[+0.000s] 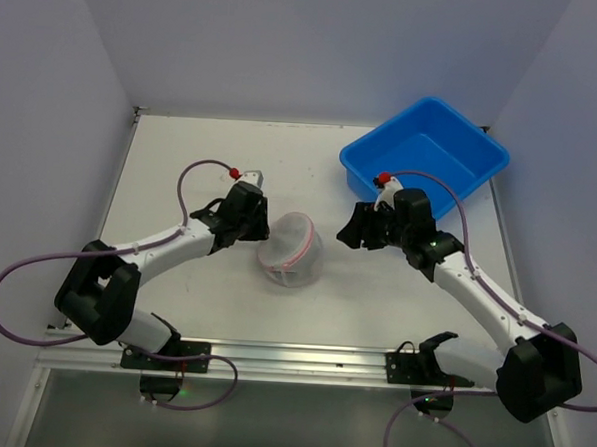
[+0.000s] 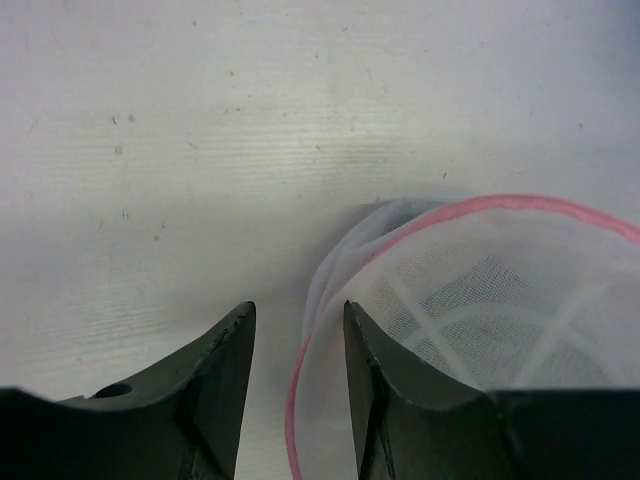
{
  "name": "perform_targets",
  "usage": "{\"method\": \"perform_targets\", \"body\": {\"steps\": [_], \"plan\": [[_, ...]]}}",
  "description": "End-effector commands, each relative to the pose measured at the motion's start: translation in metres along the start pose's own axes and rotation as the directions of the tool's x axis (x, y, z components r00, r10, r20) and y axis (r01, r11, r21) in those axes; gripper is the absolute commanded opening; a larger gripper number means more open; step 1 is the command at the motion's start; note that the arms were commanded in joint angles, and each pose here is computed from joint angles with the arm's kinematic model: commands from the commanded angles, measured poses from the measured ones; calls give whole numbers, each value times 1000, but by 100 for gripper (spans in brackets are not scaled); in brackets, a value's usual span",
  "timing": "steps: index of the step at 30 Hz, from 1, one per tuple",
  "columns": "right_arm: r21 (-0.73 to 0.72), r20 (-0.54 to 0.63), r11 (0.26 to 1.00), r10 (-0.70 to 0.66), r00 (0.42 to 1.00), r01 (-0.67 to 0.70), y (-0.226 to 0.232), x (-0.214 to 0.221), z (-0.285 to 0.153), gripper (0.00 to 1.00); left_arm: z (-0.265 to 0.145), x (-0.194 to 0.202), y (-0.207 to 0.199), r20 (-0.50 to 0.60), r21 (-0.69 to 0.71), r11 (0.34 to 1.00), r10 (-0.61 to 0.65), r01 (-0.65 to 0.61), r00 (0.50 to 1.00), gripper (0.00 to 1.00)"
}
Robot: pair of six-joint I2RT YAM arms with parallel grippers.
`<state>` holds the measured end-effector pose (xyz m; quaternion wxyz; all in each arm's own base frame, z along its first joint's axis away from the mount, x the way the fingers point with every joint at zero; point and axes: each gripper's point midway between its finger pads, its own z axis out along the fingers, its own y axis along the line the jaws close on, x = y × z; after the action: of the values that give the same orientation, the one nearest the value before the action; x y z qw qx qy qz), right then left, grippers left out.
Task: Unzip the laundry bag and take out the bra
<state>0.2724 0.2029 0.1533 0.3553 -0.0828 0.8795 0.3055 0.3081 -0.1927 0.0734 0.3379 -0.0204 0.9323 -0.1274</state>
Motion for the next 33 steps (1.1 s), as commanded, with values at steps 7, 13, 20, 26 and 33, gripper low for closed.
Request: {"method": "perform_targets", "body": {"steps": [7,13,20,26,33], "plan": [[-96,99,980,-164,982,173,57,11,-11,54,-11,-34,-19,39,52,997,61,-63,997,40],[-79,95,994,-63,993,70,61,17,-18,53,-23,-31,-24,18,73,997,-20,19,1000,63],[-58,-23,996,70,997,-71,58,39,8,53,-48,-33,-17,25,59,996,-70,69,997,92],[-18,-146,993,111,983,-115,45,67,46,51,-57,-14,-19,-21,108,989,-95,97,995,93],[49,-163,997,67,984,-60,25,67,71,47,-54,27,-26,-133,198,967,-138,163,981,90]]}}
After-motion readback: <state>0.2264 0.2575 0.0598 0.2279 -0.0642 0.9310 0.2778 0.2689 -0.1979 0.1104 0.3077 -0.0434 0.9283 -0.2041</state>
